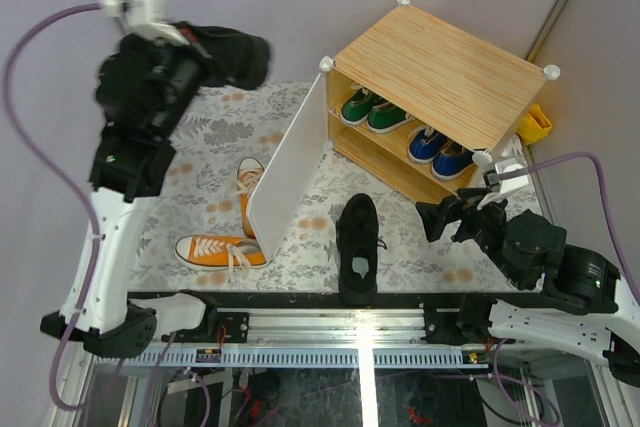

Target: Place and organize the shoes in the shoe cabinet

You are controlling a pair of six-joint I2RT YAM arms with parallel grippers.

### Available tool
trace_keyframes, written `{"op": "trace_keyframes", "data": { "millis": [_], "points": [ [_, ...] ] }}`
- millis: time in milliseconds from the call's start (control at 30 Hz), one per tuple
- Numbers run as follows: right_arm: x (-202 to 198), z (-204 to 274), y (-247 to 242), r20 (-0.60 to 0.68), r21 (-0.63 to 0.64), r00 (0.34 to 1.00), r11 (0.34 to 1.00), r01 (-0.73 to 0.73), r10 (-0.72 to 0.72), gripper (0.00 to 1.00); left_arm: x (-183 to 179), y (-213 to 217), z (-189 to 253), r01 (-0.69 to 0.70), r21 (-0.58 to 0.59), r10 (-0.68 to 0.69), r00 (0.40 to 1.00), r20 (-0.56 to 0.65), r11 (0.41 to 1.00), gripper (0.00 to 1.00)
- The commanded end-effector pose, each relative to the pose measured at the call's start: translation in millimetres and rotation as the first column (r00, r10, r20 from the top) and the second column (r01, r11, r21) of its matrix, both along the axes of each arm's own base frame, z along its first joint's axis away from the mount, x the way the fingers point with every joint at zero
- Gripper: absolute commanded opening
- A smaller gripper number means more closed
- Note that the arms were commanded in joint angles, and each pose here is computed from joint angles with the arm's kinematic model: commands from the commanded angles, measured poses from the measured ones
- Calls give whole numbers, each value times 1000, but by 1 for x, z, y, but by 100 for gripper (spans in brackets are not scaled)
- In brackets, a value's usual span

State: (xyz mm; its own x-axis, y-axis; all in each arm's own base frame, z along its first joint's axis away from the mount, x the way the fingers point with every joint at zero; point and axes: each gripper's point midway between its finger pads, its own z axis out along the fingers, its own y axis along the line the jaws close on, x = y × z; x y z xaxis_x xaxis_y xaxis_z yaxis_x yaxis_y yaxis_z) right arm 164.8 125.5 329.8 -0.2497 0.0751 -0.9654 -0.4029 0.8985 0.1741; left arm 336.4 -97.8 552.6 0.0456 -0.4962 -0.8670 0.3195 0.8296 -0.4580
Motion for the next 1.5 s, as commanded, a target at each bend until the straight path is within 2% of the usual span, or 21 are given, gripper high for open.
{"op": "trace_keyframes", "data": {
  "millis": [0, 200, 267, 333, 433, 633, 800, 967, 1133, 1267, 1467],
  "points": [
    [7, 32, -13, 48, 79, 995, 994, 79, -83, 99, -54, -132, 25, 422, 210, -452, 883, 127, 882, 0],
    [3, 46, -48, 72, 133, 984, 979, 154, -164, 99, -95, -193, 11, 571, 275, -611, 787, 87, 774, 0],
    [0, 51, -59, 79, 142, 980, 975, 169, -181, 99, -113, -214, -2, 630, 318, -676, 735, 50, 709, 0],
    [-2, 54, -67, 82, 142, 979, 974, 176, -188, 99, -133, -232, -24, 673, 362, -718, 696, -15, 645, 0],
    [-4, 54, -74, 82, 143, 976, 972, 187, -199, 99, -159, -246, -62, 699, 411, -737, 670, -90, 585, 0],
    [-3, 48, -70, 79, 134, 979, 975, 178, -190, 99, -187, -247, -148, 756, 452, -736, 622, -267, 474, 0],
    [-1, 47, -56, 75, 121, 984, 981, 150, -160, 99, -221, -248, -222, 828, 469, -747, 515, -421, 307, 0],
    [2, 41, -43, 67, 97, 988, 987, 130, -136, 99, -224, -227, -258, 822, 488, -702, 531, -474, 292, 0],
    [3, 35, -33, 61, 98, 991, 989, 110, -117, 99, -235, -213, -293, 845, 477, -681, 497, -537, 241, 0],
    [3, 30, -27, 52, 96, 993, 991, 97, -102, 99, -245, -205, -338, 879, 445, -645, 442, -623, 172, 0],
    [5, 22, -20, 38, 73, 994, 993, 97, -100, 99, -243, -192, -390, 884, 446, -554, 443, -705, 139, 0]
  ]
}}
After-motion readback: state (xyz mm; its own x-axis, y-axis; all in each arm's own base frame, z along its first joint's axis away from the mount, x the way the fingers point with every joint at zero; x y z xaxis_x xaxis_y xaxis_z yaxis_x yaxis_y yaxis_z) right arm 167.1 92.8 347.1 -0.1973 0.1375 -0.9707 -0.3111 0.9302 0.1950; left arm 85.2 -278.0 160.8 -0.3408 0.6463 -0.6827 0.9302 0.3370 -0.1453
